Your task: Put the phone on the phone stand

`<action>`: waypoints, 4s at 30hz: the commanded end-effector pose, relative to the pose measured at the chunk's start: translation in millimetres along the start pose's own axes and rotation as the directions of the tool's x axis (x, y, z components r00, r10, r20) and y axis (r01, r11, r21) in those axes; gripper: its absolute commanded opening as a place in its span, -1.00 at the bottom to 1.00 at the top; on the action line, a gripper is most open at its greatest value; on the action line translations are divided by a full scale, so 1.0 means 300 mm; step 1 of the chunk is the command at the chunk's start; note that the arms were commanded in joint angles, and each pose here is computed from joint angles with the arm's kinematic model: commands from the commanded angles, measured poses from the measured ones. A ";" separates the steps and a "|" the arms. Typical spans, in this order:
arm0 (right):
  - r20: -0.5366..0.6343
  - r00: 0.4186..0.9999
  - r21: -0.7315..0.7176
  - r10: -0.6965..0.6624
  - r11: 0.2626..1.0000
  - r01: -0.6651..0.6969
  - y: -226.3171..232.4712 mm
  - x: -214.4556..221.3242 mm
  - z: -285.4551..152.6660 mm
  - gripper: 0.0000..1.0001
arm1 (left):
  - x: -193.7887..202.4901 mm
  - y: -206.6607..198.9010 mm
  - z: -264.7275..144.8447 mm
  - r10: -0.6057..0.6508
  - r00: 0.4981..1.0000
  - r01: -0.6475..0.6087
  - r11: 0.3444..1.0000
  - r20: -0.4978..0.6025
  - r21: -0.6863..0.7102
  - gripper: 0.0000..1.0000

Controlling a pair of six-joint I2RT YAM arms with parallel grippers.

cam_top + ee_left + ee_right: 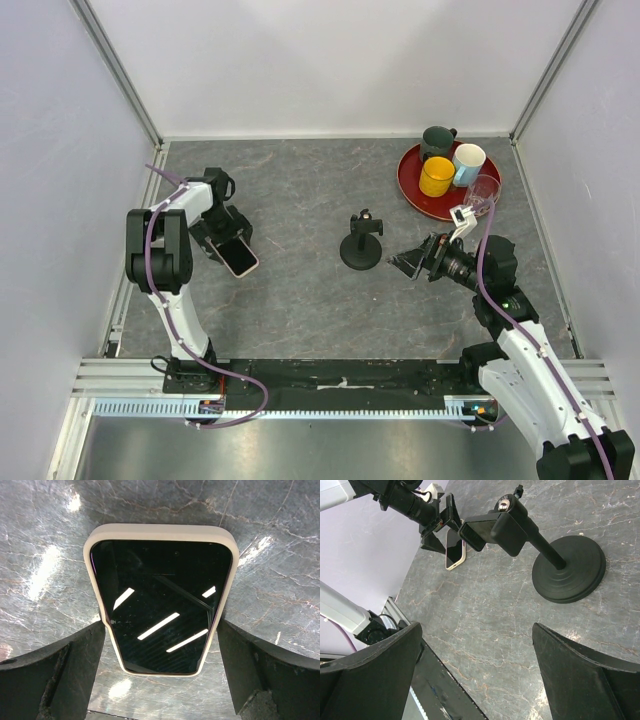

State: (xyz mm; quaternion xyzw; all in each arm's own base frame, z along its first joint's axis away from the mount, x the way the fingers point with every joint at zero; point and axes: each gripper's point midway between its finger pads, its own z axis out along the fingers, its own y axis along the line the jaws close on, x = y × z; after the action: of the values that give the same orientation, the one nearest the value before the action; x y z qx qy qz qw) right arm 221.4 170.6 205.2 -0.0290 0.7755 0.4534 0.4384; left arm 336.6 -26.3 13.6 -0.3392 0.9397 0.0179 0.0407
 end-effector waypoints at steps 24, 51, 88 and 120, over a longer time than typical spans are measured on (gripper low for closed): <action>0.010 0.992 0.147 -0.123 0.982 0.121 0.014 -0.102 -0.070 0.96 | -0.009 0.002 -0.125 -0.013 0.980 0.001 0.998 0.200 0.059 -0.96; 0.006 0.991 -0.051 -0.130 0.990 0.130 0.413 -0.317 0.069 0.92 | 0.575 -0.195 -1.126 0.018 0.615 -0.777 0.185 0.789 0.601 -0.96; -0.149 0.946 -0.309 -0.286 0.923 0.231 0.640 -0.121 0.240 -1.00 | 0.905 -0.138 -1.120 0.217 0.591 -0.789 -0.046 0.777 0.613 0.79; 0.022 0.964 -0.629 -0.265 0.746 0.219 0.773 -0.179 -0.069 -0.70 | 1.183 -0.183 -1.188 0.333 0.551 -0.559 -0.534 0.765 0.635 -0.96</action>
State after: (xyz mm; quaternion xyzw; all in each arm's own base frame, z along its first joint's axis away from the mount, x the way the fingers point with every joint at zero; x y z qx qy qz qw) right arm 139.2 278.1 381.6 -0.2775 0.6125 0.6299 0.3888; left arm 85.6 -317.8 318.0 0.2833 0.6445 -0.6301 0.3275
